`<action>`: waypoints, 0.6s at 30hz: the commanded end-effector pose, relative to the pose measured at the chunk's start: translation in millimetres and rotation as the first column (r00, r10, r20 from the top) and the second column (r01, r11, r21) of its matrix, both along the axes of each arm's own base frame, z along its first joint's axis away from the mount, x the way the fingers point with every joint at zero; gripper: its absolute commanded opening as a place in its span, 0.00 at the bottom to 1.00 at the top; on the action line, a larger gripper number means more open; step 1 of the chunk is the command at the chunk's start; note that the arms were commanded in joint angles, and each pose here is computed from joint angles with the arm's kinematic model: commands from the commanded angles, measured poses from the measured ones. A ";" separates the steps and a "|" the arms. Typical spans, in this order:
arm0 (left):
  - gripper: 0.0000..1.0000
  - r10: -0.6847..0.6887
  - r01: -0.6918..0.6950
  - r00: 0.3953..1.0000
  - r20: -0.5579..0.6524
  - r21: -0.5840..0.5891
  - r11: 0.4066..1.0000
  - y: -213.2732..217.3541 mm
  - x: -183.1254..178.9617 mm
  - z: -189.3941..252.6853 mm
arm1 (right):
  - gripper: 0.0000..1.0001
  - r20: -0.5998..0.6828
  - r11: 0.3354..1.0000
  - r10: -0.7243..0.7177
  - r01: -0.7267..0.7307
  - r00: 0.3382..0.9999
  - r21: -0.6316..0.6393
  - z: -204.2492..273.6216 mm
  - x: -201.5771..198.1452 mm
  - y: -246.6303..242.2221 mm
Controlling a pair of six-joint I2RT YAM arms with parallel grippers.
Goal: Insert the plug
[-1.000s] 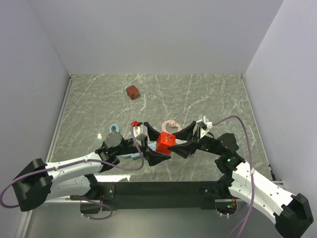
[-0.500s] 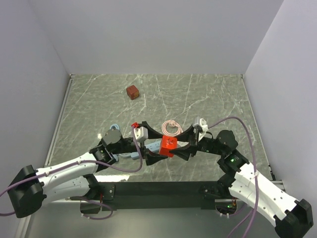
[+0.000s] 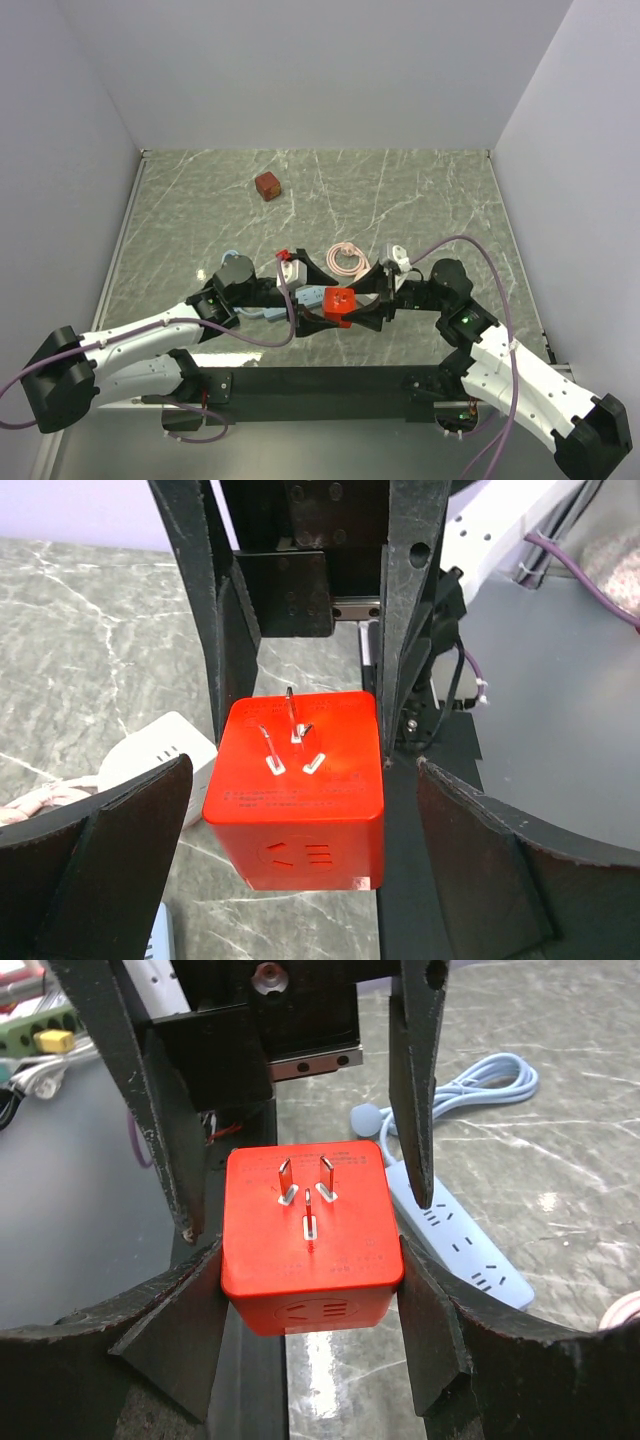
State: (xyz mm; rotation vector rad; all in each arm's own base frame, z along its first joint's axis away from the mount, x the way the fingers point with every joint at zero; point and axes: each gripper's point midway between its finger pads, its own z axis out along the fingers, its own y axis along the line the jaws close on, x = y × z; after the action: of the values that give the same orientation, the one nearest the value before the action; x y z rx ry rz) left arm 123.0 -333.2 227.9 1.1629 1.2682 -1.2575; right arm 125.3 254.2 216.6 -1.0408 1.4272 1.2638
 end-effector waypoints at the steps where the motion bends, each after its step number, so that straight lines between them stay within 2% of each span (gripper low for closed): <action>1: 1.00 -0.056 0.057 0.997 0.061 -0.019 0.998 -2.3 -5.0 14.1 | 0.00 0.109 0.998 0.047 -0.052 0.993 0.043 29.5 -2.8 2.2; 12: 0.99 -0.112 0.112 0.993 0.027 0.012 0.994 -10.7 -8.0 1.2 | 0.00 0.126 0.994 0.096 -0.102 0.987 0.040 30.6 -10.9 2.9; 15: 0.94 -0.120 0.120 0.993 0.020 0.010 0.993 -12.0 -8.5 0.9 | 0.00 0.125 0.994 0.102 -0.108 0.987 0.036 30.4 -12.2 3.1; 18: 0.77 -0.144 0.144 0.989 0.014 0.009 0.990 -13.7 -10.8 1.2 | 0.00 0.120 0.991 0.127 -0.130 0.985 0.019 26.4 -14.2 5.1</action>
State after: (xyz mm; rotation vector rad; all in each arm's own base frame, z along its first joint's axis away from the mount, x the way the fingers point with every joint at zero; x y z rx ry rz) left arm 112.6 -340.4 203.0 1.2665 1.3105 -1.3301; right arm 112.7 255.0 211.6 -1.1368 1.3918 1.3019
